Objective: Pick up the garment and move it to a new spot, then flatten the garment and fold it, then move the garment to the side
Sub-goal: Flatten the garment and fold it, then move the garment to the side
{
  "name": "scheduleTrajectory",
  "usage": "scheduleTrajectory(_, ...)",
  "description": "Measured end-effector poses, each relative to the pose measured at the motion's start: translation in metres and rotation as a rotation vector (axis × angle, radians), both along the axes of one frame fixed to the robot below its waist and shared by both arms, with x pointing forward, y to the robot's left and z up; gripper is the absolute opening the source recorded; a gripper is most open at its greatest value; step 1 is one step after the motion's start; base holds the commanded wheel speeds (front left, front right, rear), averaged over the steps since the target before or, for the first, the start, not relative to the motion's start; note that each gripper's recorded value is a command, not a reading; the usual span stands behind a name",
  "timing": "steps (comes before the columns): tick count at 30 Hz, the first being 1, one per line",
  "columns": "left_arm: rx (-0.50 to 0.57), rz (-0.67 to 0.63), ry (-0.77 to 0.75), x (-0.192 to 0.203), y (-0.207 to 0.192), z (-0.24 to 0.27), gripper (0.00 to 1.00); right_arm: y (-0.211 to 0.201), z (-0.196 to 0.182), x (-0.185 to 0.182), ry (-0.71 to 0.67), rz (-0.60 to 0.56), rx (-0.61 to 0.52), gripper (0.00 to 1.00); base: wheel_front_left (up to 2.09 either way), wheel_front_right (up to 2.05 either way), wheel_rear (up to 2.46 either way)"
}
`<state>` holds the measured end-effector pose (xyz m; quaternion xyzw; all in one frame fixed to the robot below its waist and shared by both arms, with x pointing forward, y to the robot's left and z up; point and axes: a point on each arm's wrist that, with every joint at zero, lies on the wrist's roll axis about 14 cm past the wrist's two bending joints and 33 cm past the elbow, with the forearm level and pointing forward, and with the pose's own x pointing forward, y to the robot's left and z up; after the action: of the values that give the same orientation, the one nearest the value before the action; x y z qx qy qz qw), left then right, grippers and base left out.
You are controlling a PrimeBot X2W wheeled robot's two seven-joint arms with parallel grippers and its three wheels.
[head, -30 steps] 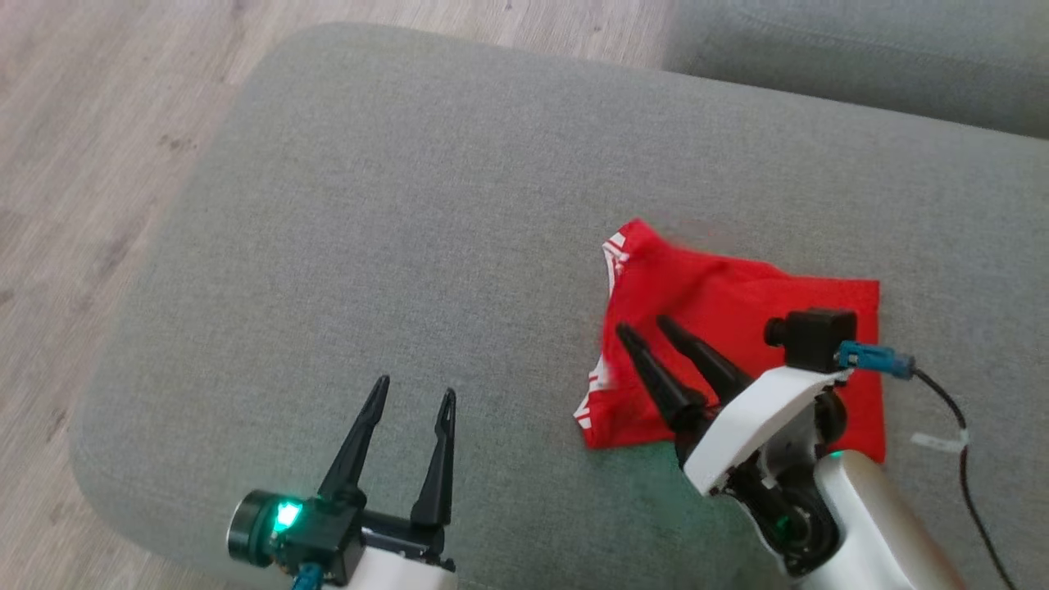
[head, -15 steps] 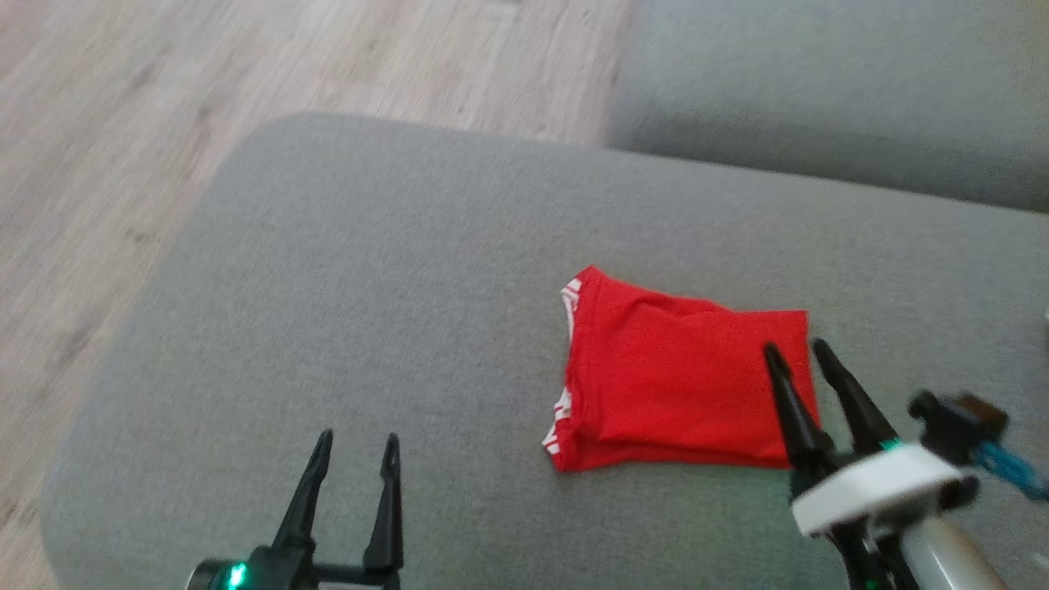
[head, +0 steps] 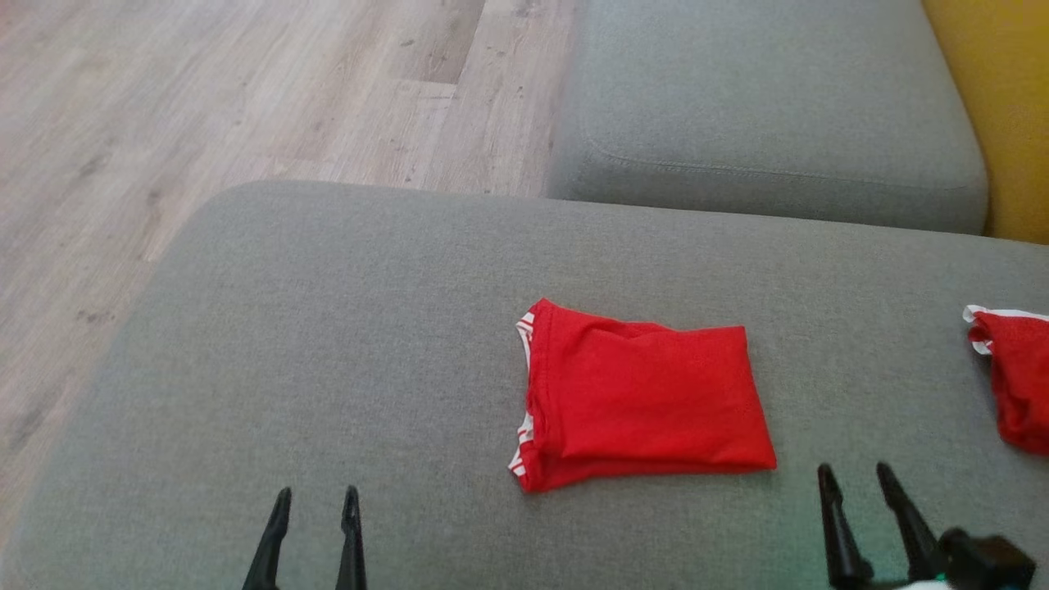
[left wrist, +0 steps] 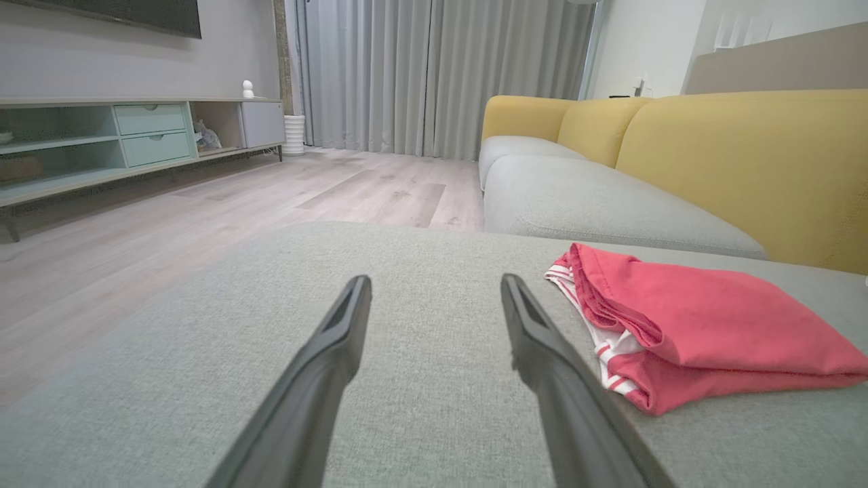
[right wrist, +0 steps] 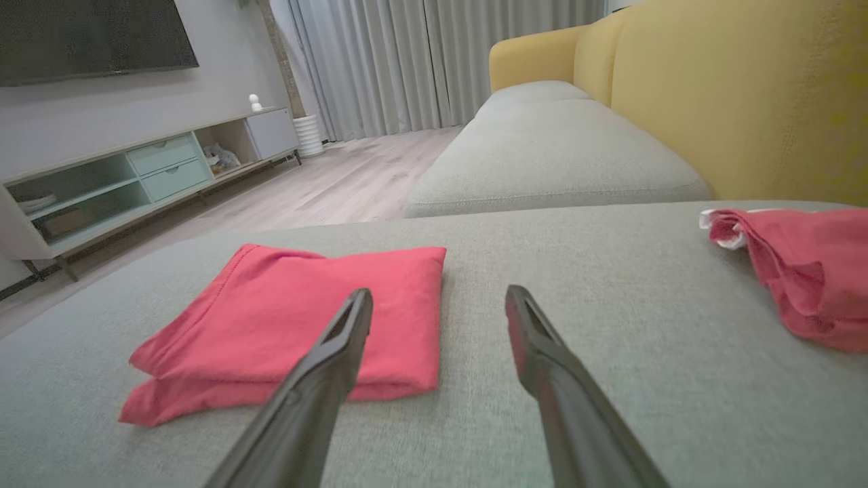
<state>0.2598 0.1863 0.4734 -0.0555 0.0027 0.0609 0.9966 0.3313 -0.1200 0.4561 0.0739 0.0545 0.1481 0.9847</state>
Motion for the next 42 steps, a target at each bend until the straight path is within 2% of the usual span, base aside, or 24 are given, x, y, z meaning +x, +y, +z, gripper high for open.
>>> scheduleTrajectory(5, 0.002, 0.008, 0.012, -0.005, 0.002, -0.004, 1.0, 0.0, -0.006, -0.015, 0.016, -0.014, -0.005, 1.0, 0.0, 0.0, 0.0)
scheduleTrajectory(27, 0.026, -0.036, 0.019, -0.003, -0.004, -0.007, 1.0, -0.003, -0.009, -0.02, 0.019, -0.024, -0.014, 1.0, 0.0, 0.0, 0.0)
scheduleTrajectory(33, 0.024, -0.048, 0.028, -0.001, -0.007, -0.008, 1.0, 0.003, -0.031, -0.024, 0.096, 0.006, -0.021, 1.0, 0.0, 0.0, 0.0)
scheduleTrajectory(37, 0.028, -0.072, 0.041, 0.002, -0.012, -0.011, 1.0, 0.003, -0.043, -0.011, 0.146, 0.023, -0.015, 1.0, 0.0, 0.0, 0.0)
scheduleTrajectory(42, 0.023, -0.117, 0.021, 0.016, -0.022, -0.003, 1.0, 0.012, -0.045, 0.024, 0.214, 0.046, 0.03, 1.0, 0.0, 0.0, 0.0)
